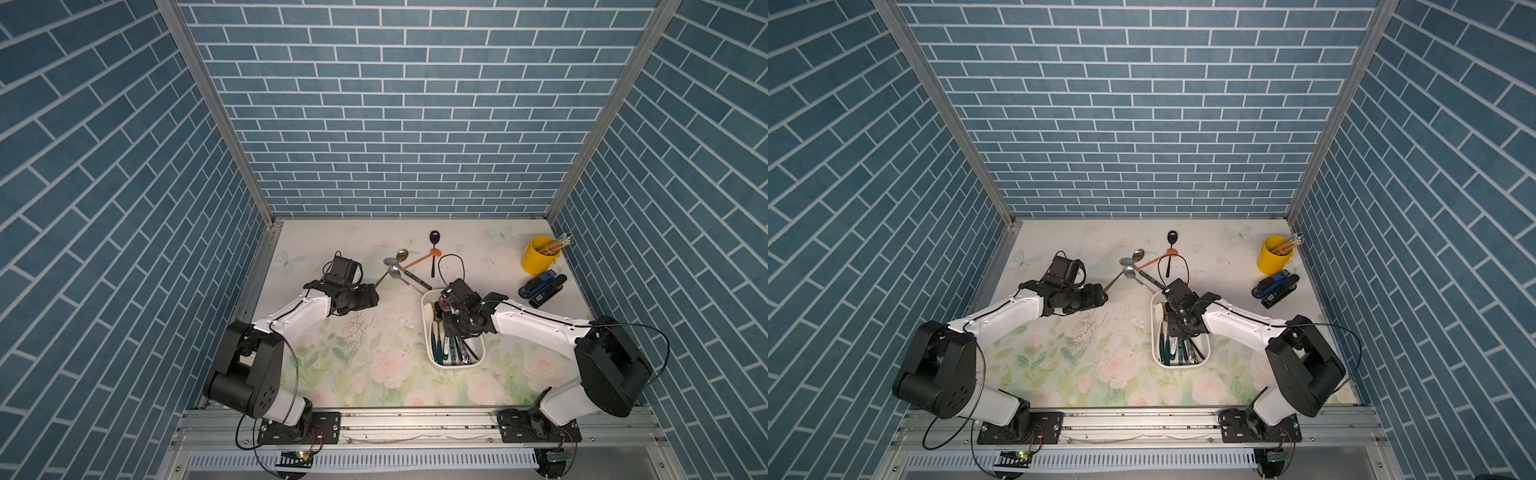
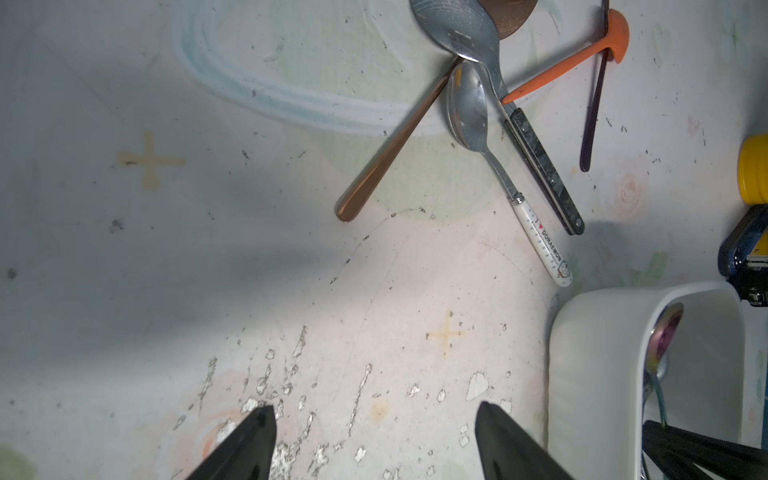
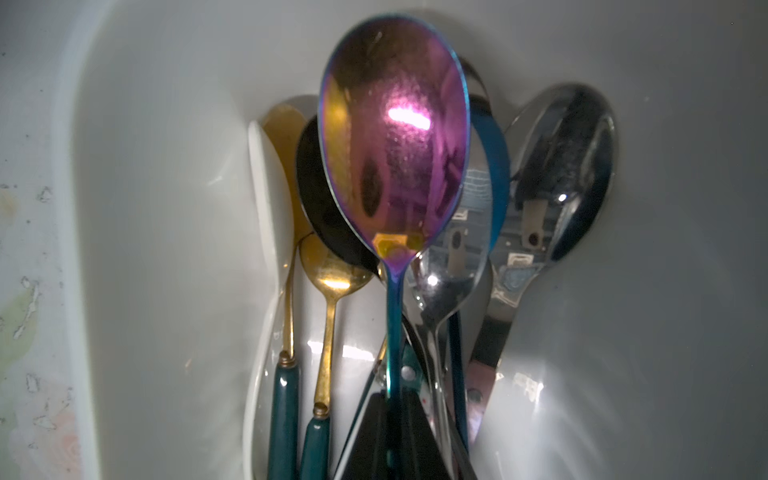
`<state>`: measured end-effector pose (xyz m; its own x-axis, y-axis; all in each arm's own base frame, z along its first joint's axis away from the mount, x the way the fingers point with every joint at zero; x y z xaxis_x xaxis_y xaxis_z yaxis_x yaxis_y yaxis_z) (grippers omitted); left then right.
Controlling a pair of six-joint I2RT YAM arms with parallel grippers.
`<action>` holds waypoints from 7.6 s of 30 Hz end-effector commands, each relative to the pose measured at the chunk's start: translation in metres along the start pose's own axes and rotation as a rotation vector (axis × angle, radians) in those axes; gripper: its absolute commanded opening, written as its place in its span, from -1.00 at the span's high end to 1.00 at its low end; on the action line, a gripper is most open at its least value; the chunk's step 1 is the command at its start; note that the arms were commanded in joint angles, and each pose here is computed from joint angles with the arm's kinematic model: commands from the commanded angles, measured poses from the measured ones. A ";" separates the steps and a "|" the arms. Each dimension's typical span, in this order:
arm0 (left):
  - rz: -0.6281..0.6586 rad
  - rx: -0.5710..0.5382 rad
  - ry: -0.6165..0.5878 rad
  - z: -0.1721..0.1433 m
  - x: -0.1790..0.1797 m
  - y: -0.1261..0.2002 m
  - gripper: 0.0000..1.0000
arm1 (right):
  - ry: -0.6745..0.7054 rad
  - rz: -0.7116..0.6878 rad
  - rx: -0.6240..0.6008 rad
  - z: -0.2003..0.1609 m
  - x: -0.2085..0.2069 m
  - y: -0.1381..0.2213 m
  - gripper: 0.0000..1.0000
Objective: Put the spoon into the storage box
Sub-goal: Place the spoon in the storage box, then pick up the spoon from the center of the board, then place the spoon in the storage box, then pick up the spoon from the center of the board.
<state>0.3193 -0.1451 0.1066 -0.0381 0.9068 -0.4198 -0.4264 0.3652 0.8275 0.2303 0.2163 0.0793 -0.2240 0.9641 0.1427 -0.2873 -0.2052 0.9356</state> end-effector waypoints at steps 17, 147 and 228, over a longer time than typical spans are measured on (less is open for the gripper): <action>0.035 -0.050 0.039 0.020 0.023 0.014 -0.63 | 0.338 -0.035 -0.198 0.100 0.044 0.064 0.18; 0.050 -0.023 -0.013 0.013 0.020 0.009 -0.60 | 0.130 -0.053 -0.014 0.023 0.006 0.019 0.45; 0.148 0.009 -0.048 0.010 0.034 0.008 -0.62 | 0.664 0.202 -0.033 0.187 0.133 -0.084 0.70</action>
<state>0.3277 -0.1112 0.0951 -0.0658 0.9545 -0.2908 -0.4014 0.2415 0.8835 0.3943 0.3826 0.0550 -0.8149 0.5780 0.0428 -0.1754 -0.3164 0.9323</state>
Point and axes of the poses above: each gripper's point midway between its finger pads, its own y axis back along the fingers, its own x axis along the line the jaws close on, z = x × y, the point moved 3 cm from there along y, back along the fingers, and after that the axes turned 1 degree about y, right-handed, at the moved point
